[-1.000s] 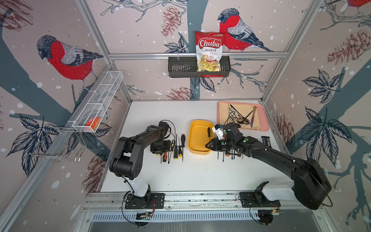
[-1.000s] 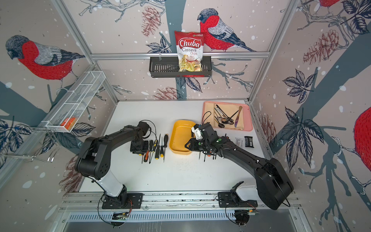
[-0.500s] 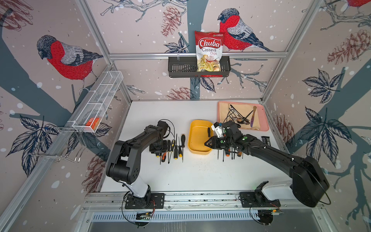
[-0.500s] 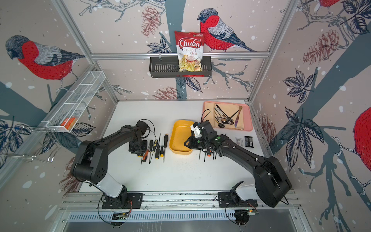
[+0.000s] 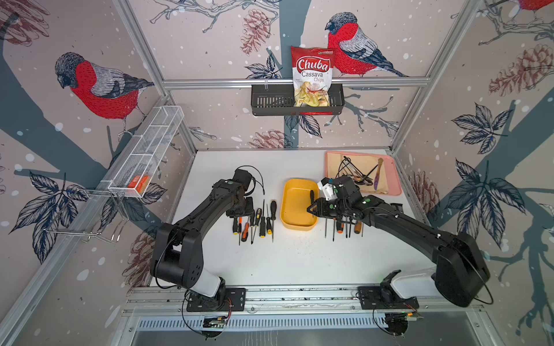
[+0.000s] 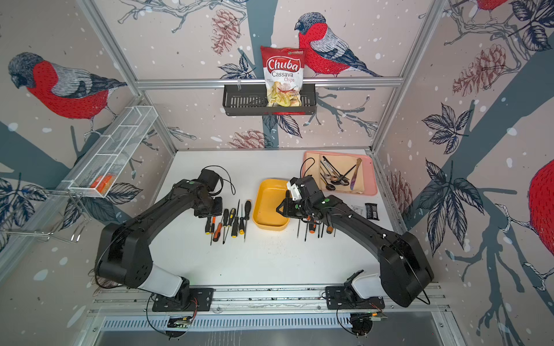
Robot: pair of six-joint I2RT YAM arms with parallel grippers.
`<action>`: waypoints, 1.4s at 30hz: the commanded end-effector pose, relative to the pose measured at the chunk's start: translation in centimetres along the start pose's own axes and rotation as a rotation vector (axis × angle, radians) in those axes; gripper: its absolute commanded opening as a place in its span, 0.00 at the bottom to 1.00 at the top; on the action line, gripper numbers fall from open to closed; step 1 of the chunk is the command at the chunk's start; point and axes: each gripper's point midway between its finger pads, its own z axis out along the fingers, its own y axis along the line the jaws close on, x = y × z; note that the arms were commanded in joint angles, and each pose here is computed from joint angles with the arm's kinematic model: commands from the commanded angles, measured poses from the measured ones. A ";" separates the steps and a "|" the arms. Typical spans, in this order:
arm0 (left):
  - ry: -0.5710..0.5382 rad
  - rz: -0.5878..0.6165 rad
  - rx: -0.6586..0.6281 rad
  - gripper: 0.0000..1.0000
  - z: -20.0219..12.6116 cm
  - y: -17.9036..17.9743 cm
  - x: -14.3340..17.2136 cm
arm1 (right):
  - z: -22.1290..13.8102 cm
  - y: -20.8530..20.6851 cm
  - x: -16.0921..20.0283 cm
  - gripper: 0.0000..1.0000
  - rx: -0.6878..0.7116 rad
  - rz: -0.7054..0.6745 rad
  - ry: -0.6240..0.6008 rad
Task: Take out the screwdriver from the storage box
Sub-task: Pick up the screwdriver from the storage box.
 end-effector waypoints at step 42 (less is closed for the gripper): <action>-0.154 0.153 0.611 0.58 -6.1 -11.7 5.4 | 9.9 -9.7 -5.4 0.45 0.823 0.243 0.072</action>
